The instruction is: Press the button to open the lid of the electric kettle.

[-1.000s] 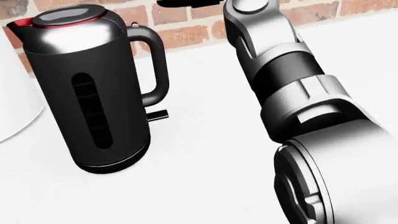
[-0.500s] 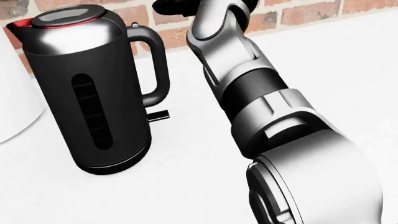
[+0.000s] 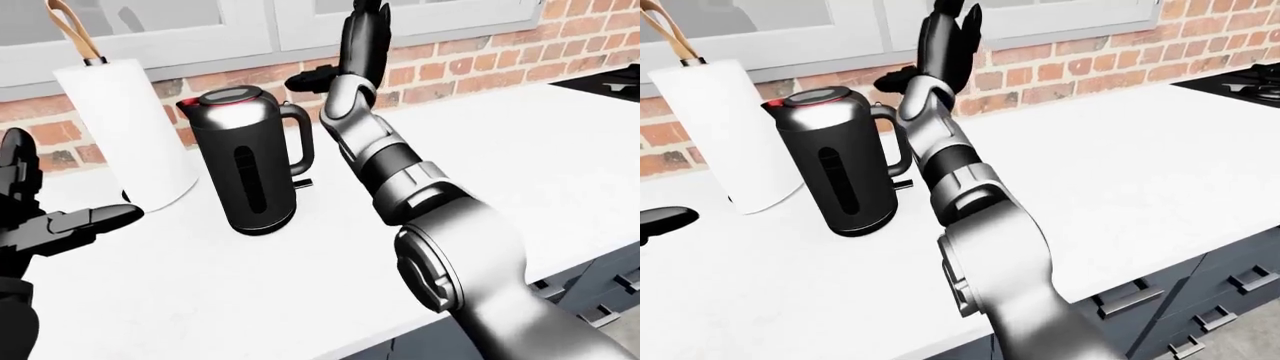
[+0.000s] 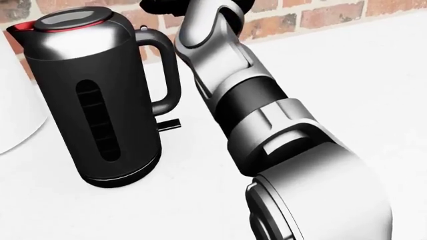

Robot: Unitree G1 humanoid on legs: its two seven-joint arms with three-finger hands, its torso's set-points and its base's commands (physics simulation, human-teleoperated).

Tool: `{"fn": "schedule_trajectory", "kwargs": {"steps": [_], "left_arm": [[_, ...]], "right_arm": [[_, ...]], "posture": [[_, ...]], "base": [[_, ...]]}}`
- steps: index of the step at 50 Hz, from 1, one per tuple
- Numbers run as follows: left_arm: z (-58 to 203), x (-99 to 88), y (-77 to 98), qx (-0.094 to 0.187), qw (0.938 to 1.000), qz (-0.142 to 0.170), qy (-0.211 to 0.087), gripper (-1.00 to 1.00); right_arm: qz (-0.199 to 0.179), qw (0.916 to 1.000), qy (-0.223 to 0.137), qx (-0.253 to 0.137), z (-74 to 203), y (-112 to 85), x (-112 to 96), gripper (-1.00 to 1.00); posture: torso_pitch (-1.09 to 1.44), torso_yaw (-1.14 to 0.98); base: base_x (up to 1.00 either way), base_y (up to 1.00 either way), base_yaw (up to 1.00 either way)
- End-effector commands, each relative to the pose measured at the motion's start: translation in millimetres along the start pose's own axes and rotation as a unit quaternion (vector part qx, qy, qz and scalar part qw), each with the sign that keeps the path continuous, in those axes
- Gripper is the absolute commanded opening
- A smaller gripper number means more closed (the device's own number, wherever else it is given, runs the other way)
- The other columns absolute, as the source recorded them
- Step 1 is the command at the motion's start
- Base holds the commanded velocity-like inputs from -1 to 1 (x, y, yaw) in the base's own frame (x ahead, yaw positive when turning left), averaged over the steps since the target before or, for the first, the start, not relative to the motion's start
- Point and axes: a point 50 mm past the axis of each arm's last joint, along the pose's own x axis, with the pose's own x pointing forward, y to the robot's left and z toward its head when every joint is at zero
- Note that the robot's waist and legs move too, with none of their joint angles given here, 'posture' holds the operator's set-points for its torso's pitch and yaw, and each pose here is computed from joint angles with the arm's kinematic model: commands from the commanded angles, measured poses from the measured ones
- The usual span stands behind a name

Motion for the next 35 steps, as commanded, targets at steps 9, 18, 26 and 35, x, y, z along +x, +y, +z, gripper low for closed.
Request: {"fn": "schedule_trajectory", "kwargs": {"steps": [9,18,26,35], "left_arm": [[12.7,0.5,0.3,0.004,0.9994,0.0,-0.036,1.0],[9.7,-0.1,0.5,0.005,0.9995,0.0,-0.033,1.0],[9.4,-0.8,0.3,0.005,0.9995,0.0,-0.033,1.0],[9.6,-1.0,1.2,0.005,0.9995,0.0,-0.033,1.0]], "right_arm": [[-0.021,0.9985,-0.049,0.011,22.8,-3.5,2.4,1.0],[-0.015,0.9985,-0.051,0.008,20.6,-0.3,-0.4,1.0],[-0.012,0.9986,-0.05,0.01,22.3,1.5,-1.6,1.0],[-0.006,0.9986,-0.051,0.009,23.2,5.4,-4.8,1.0]], "posture": [[-0.31,0.0],[-0.31,0.0],[-0.31,0.0],[-0.31,0.0]], "base": [[0.0,0.0,0.0],[0.0,0.0,0.0],[0.0,0.0,0.0],[0.0,0.0,0.0]]}}
